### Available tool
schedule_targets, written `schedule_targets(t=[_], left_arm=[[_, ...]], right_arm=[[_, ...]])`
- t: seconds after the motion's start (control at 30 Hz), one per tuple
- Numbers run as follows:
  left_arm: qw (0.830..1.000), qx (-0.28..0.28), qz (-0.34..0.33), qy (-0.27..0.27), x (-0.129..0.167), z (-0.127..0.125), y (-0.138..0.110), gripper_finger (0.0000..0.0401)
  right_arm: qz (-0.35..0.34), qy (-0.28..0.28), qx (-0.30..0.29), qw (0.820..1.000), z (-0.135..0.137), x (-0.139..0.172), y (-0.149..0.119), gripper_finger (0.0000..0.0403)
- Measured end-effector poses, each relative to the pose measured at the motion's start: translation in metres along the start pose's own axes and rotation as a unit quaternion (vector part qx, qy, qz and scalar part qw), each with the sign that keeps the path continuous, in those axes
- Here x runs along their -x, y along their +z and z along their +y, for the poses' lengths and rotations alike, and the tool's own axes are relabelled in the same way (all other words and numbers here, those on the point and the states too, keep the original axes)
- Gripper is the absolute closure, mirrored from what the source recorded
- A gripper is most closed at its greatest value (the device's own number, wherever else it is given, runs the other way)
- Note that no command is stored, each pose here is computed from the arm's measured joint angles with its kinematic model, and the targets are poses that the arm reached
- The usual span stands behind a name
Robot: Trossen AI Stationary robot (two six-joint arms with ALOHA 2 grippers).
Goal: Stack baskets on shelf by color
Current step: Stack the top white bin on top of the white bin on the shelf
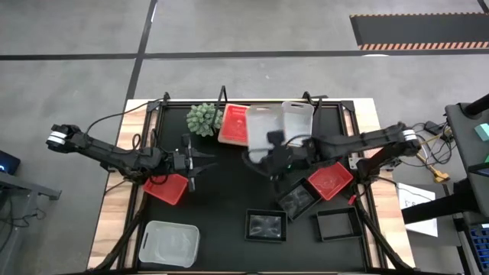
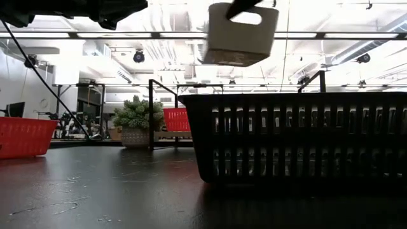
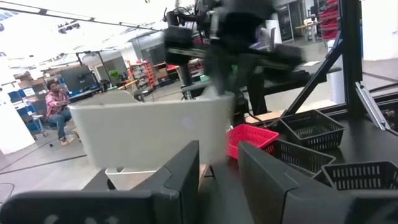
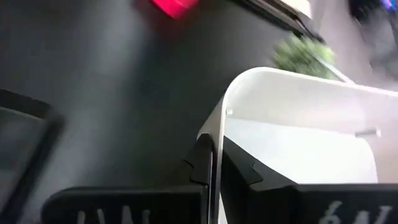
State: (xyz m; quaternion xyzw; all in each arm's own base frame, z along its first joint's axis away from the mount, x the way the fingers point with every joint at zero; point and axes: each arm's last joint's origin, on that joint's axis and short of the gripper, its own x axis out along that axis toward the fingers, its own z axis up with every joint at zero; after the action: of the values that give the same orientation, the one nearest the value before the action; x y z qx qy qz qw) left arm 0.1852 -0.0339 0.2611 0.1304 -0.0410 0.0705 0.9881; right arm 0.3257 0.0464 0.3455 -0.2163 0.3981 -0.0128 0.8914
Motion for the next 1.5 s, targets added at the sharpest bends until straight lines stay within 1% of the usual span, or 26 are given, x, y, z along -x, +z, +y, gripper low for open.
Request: schedule_targets(t=[0.1,0.23,0.43,0.6,0.8,0.93,1.03,1.3,1.5], left_arm=[[1.0,0.0,0.0,0.0,0.0,0.0,0.0,0.0306],[1.0,0.0,0.001,0.0,0.0,0.0,0.0,0.0306],[1.0,0.0,0.001,0.0,0.0,0.0,0.0,0.0306],[1.0,0.0,0.002,-0.001,0.0,0.0,0.0,0.0306],[1.0,-0.001,0.004,-0.001,-0.001,-0.001,-0.001,0.0306],[1.0,-0.002,0.005,-0.001,-0.001,-0.001,-0.002,0.0306],[1.0,-0.002,0.005,-0.001,-0.001,-0.001,-0.002,0.0306],[1.0,-0.002,0.005,-0.001,-0.001,-0.001,-0.002,0.0306],[1.0,0.0,0.005,-0.001,-0.001,-0.001,-0.002,0.0306]], right_arm=[[0.018,-0.015,-0.049,0.999,-0.017,0.012,-0.012,0.0394],[0.04,-0.028,-0.088,0.995,-0.03,0.019,-0.031,0.0394],[0.065,-0.047,-0.138,0.987,-0.042,0.022,-0.061,0.0394],[0.084,-0.059,-0.172,0.98,-0.046,0.015,-0.081,0.0394],[0.104,-0.066,-0.168,0.978,-0.049,0.003,-0.096,0.0394],[0.113,-0.065,-0.138,0.982,-0.051,0.0,-0.1,0.0394],[0.115,-0.067,-0.135,0.982,-0.054,-0.001,-0.102,0.0394],[0.107,-0.027,-0.133,0.985,-0.063,-0.006,-0.111,0.0394],[0.103,-0.001,-0.152,0.983,-0.073,-0.008,-0.119,0.0394]])
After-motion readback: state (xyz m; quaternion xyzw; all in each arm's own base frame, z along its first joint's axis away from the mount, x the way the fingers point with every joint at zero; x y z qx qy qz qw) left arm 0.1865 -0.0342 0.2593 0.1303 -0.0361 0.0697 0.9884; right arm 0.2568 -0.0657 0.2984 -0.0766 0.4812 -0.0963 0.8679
